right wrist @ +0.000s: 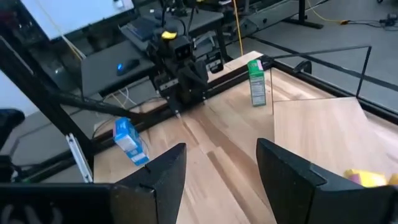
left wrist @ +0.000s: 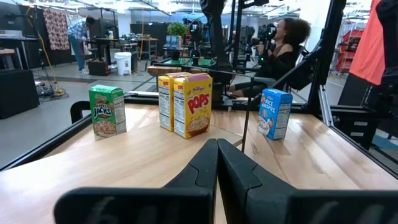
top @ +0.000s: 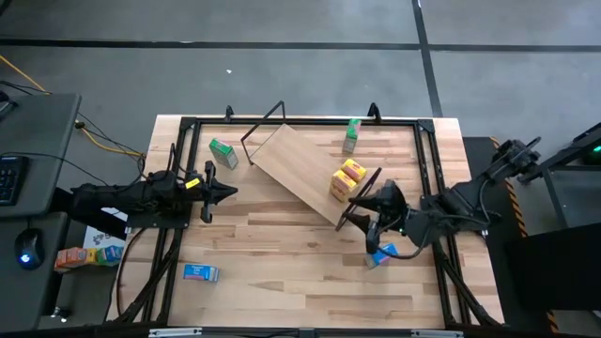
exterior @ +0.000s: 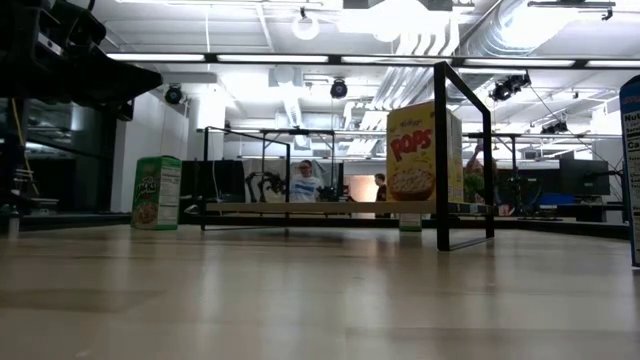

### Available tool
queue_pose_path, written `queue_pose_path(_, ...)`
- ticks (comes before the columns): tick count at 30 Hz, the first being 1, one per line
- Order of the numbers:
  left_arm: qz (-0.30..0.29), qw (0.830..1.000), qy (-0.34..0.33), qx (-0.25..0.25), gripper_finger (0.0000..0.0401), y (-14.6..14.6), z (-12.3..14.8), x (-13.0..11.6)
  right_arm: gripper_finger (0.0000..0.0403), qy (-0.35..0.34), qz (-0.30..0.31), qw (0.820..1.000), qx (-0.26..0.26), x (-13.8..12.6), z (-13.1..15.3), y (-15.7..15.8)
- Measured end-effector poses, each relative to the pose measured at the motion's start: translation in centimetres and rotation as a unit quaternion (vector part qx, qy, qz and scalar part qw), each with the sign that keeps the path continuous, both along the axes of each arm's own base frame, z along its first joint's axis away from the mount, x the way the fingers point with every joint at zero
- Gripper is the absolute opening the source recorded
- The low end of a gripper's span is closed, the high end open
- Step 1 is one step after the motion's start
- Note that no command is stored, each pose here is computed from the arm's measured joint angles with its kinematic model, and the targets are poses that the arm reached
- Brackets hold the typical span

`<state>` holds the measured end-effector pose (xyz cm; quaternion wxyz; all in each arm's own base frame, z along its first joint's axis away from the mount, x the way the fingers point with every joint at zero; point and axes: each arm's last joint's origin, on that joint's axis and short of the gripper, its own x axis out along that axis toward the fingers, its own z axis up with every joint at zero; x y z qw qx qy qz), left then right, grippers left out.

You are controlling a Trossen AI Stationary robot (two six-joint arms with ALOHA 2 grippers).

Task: Stack cereal on shelf
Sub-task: Put the left blue cereal box on the shelf

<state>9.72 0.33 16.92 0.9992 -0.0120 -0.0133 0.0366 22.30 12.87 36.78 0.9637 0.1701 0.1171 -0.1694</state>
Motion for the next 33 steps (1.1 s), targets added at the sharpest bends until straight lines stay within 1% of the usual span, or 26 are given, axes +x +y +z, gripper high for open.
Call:
queue_pose_path(3, 0.003, 1.0, 0.0, 0.0, 0.0, 0.0, 0.0, 0.0, 0.0188, 0.001, -0.004, 1.0, -0.003, 0.1, 0.2, -0.6)
queue_pose_path(5, 0.01, 1.0, -0.001, -0.003, 0.0, 0.1, 0.0, 0.0, 0.0188, 0.004, 0.01, 1.0, -0.01, 0.0, 0.5, -1.1)
queue_pose_path(6, 0.009, 1.0, -0.007, -0.019, 0.0, 0.1, 0.1, 0.0, 0.0188, 0.005, 0.023, 1.0, -0.011, -0.2, 0.7, -1.2)
queue_pose_path(8, -0.003, 0.995, -0.044, -0.09, 0.0, 0.0, 0.7, 0.0, 0.0188, 0.007, 0.048, 0.999, -0.015, -0.5, 1.1, -1.5)
queue_pose_path(9, -0.007, 0.989, -0.077, -0.127, 0.0, 0.0, 1.3, -0.1, 0.0188, 0.006, 0.059, 0.998, -0.016, -0.7, 1.3, -1.8)
queue_pose_path(11, -0.016, 0.968, -0.155, -0.196, 0.0, 0.1, 2.6, -0.5, 0.0188, 0.002, 0.076, 0.997, -0.026, -1.4, 1.9, -2.2)
queue_pose_path(13, -0.03, 0.943, -0.231, -0.236, 0.0, 0.1, 4.0, -1.0, 0.0188, -0.004, 0.084, 0.996, -0.042, -2.0, 2.5, -2.6)
queue_pose_path(15, -0.041, 0.919, -0.301, -0.253, 0.0, 0.2, 5.2, -1.7, 0.0188, -0.011, 0.088, 0.994, -0.056, -2.6, 3.0, -3.0)
queue_pose_path(17, -0.055, 0.898, -0.354, -0.255, 0.0, 0.2, 6.0, -2.4, 0.0188, -0.02, 0.085, 0.994, -0.058, -3.3, 3.4, -3.4)
queue_pose_path(19, -0.056, 0.883, -0.393, -0.25, 0.0, 0.2, 6.6, -2.9, 0.0188, -0.03, 0.084, 0.994, -0.056, -3.8, 3.9, -3.7)
queue_pose_path(22, -0.034, 0.866, -0.43, -0.253, 0.0, 0.4, 7.1, -3.5, 0.0188, -0.032, 0.082, 0.995, -0.051, -4.8, 4.2, -4.3)
queue_pose_path(25, -0.002, 0.859, -0.439, -0.263, 0.0, 0.6, 7.1, -3.5, 0.0188, -0.014, 0.082, 0.995, -0.06, -5.5, 4.0, -4.7)
queue_pose_path(26, 0.016, 0.857, -0.441, -0.266, 0.0, 0.7, 7.0, -3.6, 0.0188, -0.011, 0.08, 0.995, -0.051, -5.5, 3.9, -4.8)
queue_pose_path(28, 0.05, 0.855, -0.438, -0.274, 0.0001, 0.9, 6.9, -3.5, 0.0188, -0.021, 0.07, 0.997, -0.014, -5.5, 3.9, -4.8)
queue_pose_path(30, 0.058, 0.863, -0.413, -0.283, 0.0006, 0.9, 6.7, -3.1, 0.0188, -0.025, 0.06, 0.998, -0.003, -5.5, 3.9, -4.8)
queue_pose_path(33, 0.058, 0.888, -0.351, -0.291, 0.0032, 0.8, 7.3, -2.3, 0.0188, -0.024, 0.044, 0.999, -0.008, -5.3, 3.8, -4.7)
